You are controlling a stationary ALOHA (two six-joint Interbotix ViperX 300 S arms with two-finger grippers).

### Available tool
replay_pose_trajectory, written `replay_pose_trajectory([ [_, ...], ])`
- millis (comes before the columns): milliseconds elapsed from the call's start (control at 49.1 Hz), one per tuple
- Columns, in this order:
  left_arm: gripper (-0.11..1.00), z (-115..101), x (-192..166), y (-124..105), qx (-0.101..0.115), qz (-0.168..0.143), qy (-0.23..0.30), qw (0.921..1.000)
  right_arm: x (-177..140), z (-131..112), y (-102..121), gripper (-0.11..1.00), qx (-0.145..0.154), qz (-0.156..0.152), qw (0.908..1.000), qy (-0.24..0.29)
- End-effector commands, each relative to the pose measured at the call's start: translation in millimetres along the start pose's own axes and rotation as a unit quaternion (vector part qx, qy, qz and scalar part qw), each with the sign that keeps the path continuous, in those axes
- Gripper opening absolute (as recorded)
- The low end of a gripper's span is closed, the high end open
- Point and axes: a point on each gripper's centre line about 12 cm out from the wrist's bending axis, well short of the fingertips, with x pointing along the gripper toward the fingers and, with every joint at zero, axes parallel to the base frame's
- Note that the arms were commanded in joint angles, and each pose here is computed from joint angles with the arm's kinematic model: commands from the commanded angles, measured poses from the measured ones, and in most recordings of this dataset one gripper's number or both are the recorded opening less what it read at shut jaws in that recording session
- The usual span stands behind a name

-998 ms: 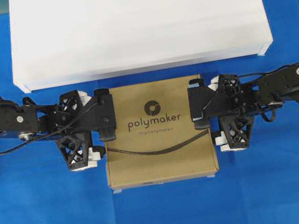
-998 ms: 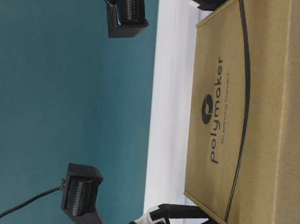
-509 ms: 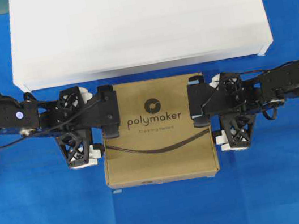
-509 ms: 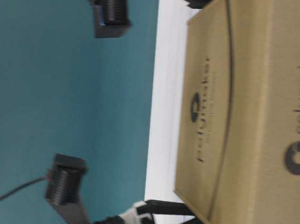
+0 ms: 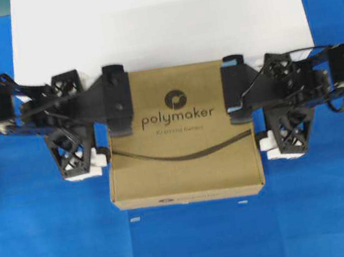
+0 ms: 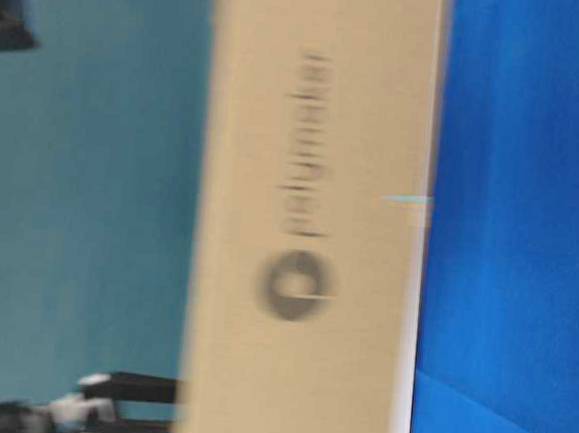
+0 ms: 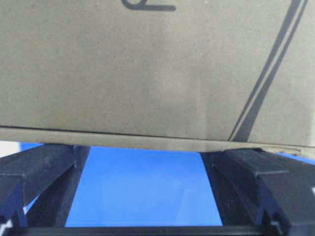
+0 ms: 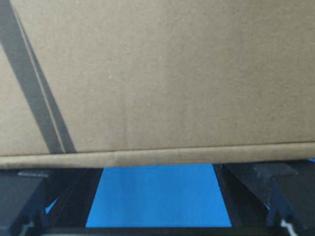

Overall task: Place the cardboard box on the stand after clamping it between your arms.
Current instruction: 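Lift the clamped box upward with both grippers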

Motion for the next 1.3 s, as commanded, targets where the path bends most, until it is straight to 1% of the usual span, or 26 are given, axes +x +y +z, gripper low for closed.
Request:
replay_pose_trajectory([
  [0,0.85,43,-40,1,-0.006,0.000,-0.075,0.9971,-41,35,-4,0.98,0.029,0.004,0.9970,-0.071],
  [81,0.85,55,-57,-1,-0.004,-0.001,-0.083,0.9965,-51,38,-3,0.98,0.030,0.006,0.9972,-0.068],
  [183,0.85,61,-68,0,-0.004,-0.001,-0.069,0.9976,-58,43,-3,0.98,0.030,0.007,0.9970,-0.071],
  [285,0.85,58,-66,0,-0.005,-0.002,-0.049,0.9988,-63,49,-2,0.98,0.029,0.007,0.9962,-0.082],
  [428,0.85,58,-67,1,-0.005,-0.002,-0.051,0.9987,-67,53,-2,0.98,0.029,0.007,0.9957,-0.087],
  [753,0.85,60,-64,7,-0.012,0.004,-0.049,0.9987,-63,54,-4,0.98,0.030,0.005,0.9958,-0.087],
  [876,0.85,63,-62,10,-0.013,0.007,-0.049,0.9987,-63,58,-9,0.98,0.029,0.001,0.9952,-0.093],
  [998,0.85,68,-61,16,-0.018,0.012,-0.052,0.9984,-62,60,-17,0.98,0.035,-0.006,0.9949,-0.094],
  [1120,0.85,71,-60,22,-0.024,0.017,-0.053,0.9982,-64,66,-23,0.98,0.027,-0.013,0.9940,-0.105],
  [1283,0.85,72,-57,31,-0.029,0.026,-0.050,0.9980,-62,75,-35,0.98,0.015,-0.025,0.9939,-0.106],
])
